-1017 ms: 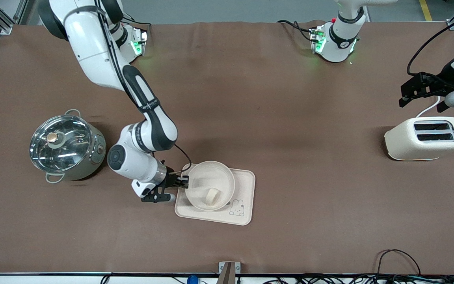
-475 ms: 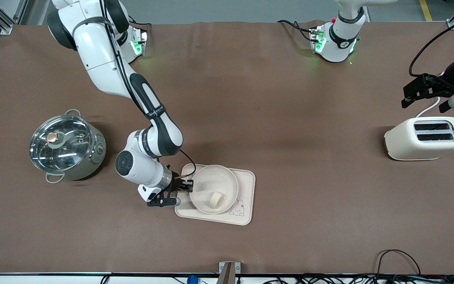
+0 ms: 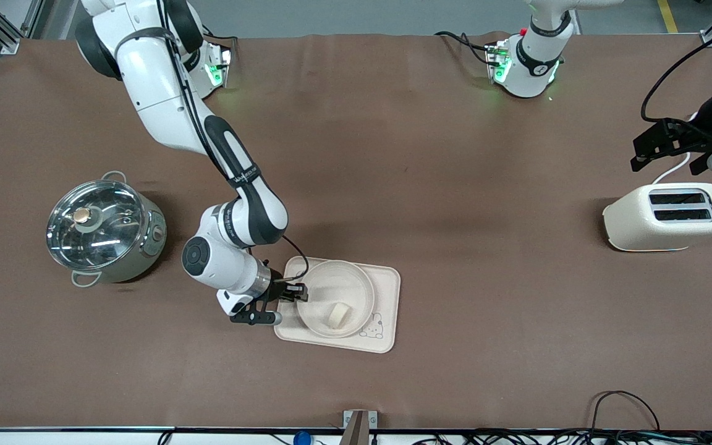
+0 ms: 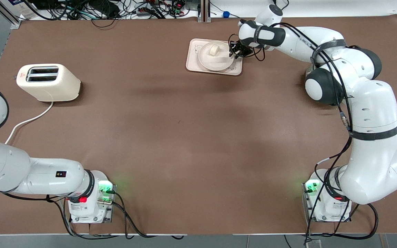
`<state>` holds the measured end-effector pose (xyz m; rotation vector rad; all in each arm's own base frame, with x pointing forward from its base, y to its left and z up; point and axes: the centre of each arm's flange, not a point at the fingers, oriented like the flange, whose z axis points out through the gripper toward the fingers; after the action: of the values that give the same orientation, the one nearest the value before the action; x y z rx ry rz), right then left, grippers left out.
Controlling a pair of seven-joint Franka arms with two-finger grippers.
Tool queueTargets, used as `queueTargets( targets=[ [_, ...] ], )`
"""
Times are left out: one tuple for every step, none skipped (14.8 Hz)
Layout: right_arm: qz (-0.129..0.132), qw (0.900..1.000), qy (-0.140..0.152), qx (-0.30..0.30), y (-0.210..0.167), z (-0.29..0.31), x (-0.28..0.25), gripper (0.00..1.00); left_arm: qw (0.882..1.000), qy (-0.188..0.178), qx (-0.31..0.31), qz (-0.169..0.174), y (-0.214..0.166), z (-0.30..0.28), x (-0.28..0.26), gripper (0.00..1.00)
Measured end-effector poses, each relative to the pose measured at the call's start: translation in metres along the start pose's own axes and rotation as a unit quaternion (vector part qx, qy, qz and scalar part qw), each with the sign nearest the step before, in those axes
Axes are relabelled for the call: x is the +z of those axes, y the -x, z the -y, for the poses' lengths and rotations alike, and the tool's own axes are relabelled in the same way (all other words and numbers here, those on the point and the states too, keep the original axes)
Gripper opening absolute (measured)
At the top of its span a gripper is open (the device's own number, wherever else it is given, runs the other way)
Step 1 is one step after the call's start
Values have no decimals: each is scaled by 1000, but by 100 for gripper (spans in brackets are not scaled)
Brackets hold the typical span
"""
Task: Place bun in plate and plate on tray
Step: 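Settle the plate on the tray and open the right gripper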
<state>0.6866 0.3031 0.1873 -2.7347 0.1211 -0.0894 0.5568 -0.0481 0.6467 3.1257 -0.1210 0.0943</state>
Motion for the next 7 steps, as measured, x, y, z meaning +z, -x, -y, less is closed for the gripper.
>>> queueTargets(
  targets=[
    [-1,1000,0,4,-1,-1,-1,61,1000,-2,1,0,0,-2,0,100],
    [-2,1000,0,8,-2,-3,-2,70,1000,-3,1,0,0,-4,0,100],
    [-4,1000,1,12,-5,-7,-5,80,1000,-4,1,0,0,-5,0,100],
    [-3,1000,1,17,-9,-14,-9,91,1000,-4,1,0,0,-5,0,100],
    [3,1000,1,24,-14,-23,-15,99,1000,-4,1,0,0,-5,0,100],
    [10,1000,1,30,-19,-31,-23,100,1000,-4,1,0,0,-5,0,100],
    [18,999,-2,34,-23,-36,-34,100,1000,-4,1,0,0,-5,0,100]
  ],
)
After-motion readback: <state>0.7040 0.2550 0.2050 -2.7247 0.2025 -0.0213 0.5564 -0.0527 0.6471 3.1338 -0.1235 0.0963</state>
